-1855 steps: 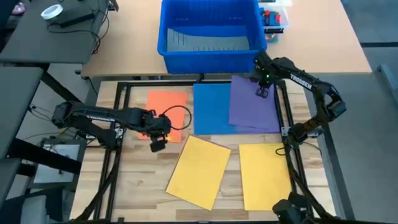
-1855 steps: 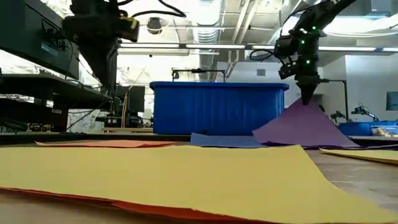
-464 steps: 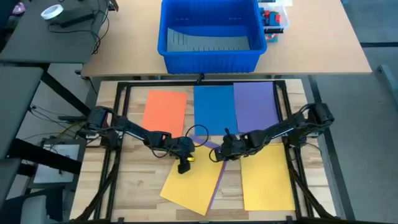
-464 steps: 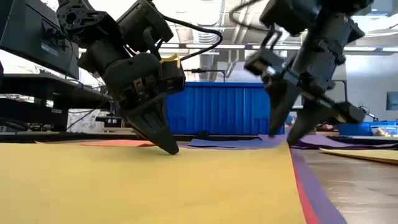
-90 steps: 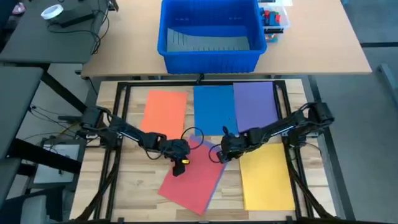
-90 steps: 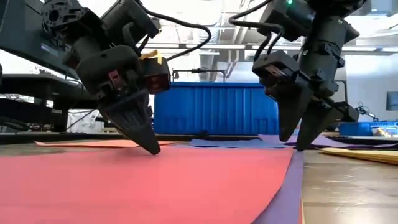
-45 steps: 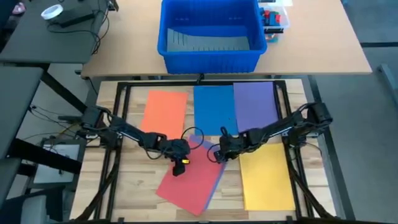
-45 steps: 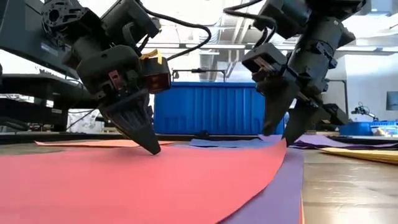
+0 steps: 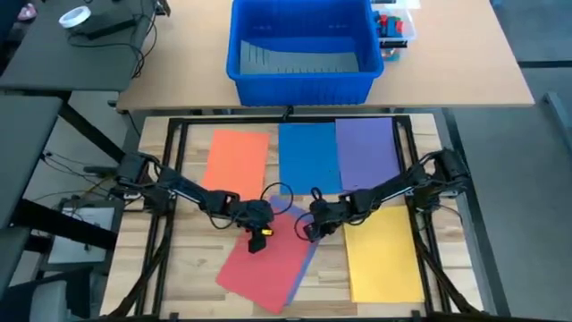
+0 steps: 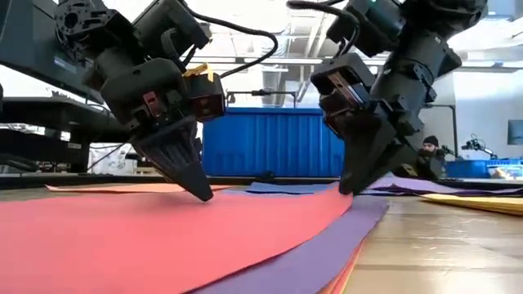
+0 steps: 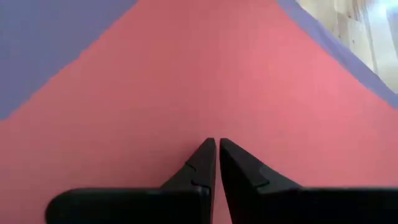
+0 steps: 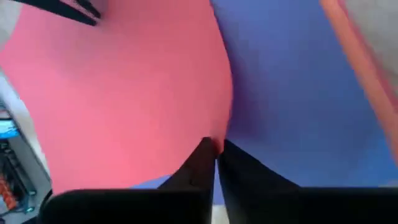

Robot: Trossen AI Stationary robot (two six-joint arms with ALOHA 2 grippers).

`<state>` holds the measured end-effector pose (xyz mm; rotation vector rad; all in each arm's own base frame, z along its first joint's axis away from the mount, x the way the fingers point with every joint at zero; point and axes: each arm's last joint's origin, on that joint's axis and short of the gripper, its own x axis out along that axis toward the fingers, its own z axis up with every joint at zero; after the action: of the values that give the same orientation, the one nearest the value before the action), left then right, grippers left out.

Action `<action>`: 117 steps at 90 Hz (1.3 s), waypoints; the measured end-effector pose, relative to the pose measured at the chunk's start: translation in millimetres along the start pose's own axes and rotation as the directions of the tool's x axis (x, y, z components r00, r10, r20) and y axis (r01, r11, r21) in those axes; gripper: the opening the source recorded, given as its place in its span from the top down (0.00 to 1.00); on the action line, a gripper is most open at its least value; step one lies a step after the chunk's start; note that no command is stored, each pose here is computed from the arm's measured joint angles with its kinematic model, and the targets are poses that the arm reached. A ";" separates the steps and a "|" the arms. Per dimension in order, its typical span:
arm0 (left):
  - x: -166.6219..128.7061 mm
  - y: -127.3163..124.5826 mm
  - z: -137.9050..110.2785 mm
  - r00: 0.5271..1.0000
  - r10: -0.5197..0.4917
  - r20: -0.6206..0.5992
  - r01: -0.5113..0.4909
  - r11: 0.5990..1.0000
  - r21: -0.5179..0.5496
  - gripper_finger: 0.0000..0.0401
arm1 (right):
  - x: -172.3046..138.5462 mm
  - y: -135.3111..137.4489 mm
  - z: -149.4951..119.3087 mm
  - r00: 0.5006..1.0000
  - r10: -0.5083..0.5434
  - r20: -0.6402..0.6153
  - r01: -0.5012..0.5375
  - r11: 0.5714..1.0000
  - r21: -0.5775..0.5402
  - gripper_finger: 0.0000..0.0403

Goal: Organize paper
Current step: Put the red paper on the table

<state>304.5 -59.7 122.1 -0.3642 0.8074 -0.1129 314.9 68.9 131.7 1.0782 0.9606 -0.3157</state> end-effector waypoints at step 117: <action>-264.4 -44.3 23.0 0.991 0.015 0.133 0.014 0.976 -0.216 0.99 | 87.0 124.0 87.3 0.921 0.387 0.046 -0.367 0.900 -0.234 1.00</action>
<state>140.7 -32.3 333.7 -0.5721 0.6883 0.0010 488.8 72.5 149.3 1.0096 0.6667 0.0627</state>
